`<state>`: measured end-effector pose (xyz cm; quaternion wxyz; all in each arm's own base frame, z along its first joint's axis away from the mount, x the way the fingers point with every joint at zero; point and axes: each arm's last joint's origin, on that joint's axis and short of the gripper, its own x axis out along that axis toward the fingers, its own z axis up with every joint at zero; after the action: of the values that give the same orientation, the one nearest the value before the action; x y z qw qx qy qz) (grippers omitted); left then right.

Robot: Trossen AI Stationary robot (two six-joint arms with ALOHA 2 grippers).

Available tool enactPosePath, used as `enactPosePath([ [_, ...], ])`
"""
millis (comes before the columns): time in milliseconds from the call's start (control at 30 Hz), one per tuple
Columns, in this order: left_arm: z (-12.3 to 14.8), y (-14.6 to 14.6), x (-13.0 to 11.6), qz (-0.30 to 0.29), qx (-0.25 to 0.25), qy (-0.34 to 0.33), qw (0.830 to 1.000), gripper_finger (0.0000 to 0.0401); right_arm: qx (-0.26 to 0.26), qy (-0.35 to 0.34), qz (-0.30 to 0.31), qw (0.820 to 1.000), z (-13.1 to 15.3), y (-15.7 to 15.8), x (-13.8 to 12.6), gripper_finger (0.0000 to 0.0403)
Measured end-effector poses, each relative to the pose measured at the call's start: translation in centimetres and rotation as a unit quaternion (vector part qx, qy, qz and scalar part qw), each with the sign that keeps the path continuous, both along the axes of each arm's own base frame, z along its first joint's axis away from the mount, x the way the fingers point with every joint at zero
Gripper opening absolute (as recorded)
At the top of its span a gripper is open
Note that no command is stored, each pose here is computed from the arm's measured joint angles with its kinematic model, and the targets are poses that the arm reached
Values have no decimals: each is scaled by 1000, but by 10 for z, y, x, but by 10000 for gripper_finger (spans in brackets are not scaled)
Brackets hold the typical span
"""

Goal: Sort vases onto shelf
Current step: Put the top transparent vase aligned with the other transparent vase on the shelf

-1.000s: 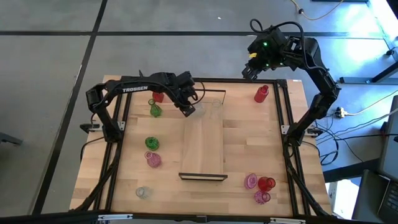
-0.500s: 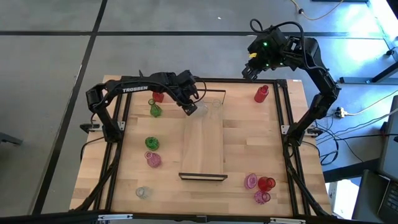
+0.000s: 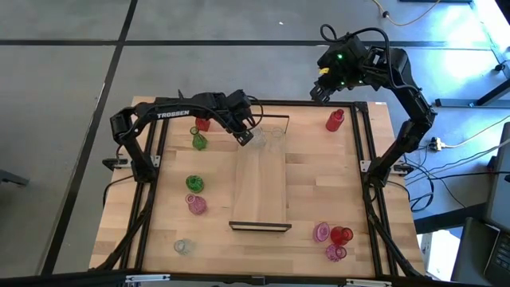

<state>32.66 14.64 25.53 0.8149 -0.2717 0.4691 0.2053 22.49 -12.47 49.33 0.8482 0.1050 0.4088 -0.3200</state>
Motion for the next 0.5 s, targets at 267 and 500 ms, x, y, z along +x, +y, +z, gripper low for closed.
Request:
enactPosePath([
  [267,1,1,2,-1,9,-12,1000,0,0,0,0,1000,0,0,0,76],
  [500,3,1,5,-5,9,-28,1000,0,0,0,0,1000,0,0,0,76],
])
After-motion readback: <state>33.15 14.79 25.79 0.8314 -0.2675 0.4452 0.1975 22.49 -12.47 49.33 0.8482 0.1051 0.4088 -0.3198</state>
